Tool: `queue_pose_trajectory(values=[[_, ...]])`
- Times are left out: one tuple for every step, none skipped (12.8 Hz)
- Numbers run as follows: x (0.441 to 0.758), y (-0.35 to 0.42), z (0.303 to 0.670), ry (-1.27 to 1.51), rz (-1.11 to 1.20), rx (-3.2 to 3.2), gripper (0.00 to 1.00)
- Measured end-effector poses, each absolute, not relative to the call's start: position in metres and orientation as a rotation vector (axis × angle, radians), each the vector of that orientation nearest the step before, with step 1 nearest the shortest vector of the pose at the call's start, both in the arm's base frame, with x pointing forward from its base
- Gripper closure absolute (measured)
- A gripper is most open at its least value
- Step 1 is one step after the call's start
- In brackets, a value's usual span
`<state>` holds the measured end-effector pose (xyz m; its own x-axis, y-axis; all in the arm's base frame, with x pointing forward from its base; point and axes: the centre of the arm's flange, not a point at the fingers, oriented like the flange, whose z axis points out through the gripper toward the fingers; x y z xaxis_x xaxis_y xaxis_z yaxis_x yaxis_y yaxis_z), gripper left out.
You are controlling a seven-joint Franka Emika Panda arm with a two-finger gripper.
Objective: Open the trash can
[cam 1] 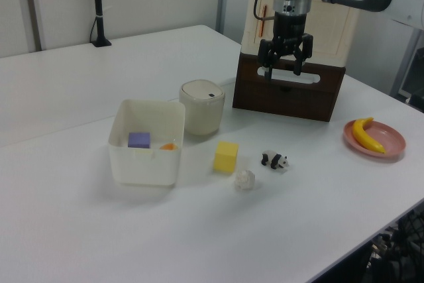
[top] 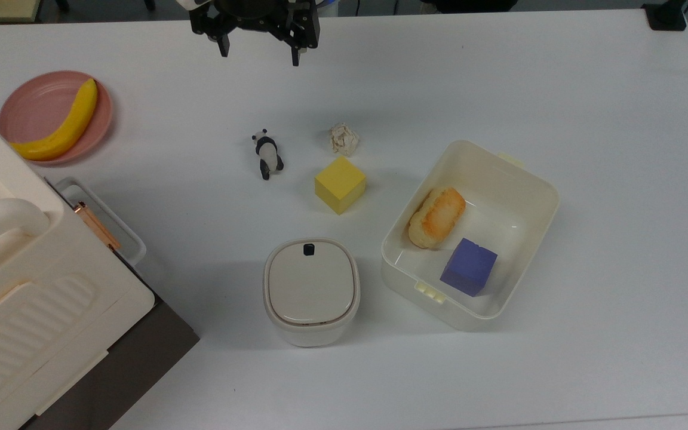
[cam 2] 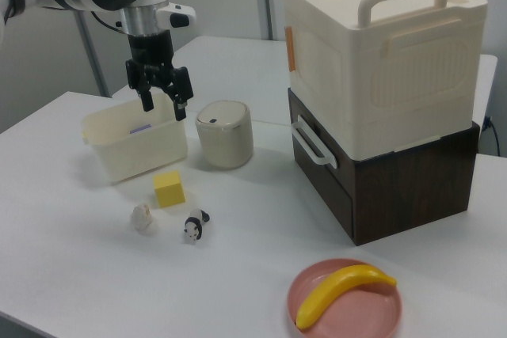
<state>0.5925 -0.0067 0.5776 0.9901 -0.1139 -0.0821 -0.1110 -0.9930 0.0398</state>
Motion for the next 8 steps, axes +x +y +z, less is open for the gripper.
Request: queue_pose_trajectory(values=[[0.5925,-0.0065,0.5772,-0.175,-0.132,3.099,0.0],[0.5925,-0.0066,0.5772,-0.175,-0.132,3.099,0.0],[0.5925,-0.0071,0.5773,-0.176,-0.132,3.099,0.0],[0.5925,-0.0089,0.5777,-0.181,-0.131,3.099,0.0],[0.5924,-0.0111,0.5781,-0.187,-0.129,3.098,0.0],[0.5924,-0.0118,0.5783,-0.189,-0.129,3.098,0.0],[0.5923,-0.0117,0.5784,-0.188,-0.129,3.098,0.0],[0.5923,-0.0116,0.5785,-0.188,-0.129,3.098,0.0]])
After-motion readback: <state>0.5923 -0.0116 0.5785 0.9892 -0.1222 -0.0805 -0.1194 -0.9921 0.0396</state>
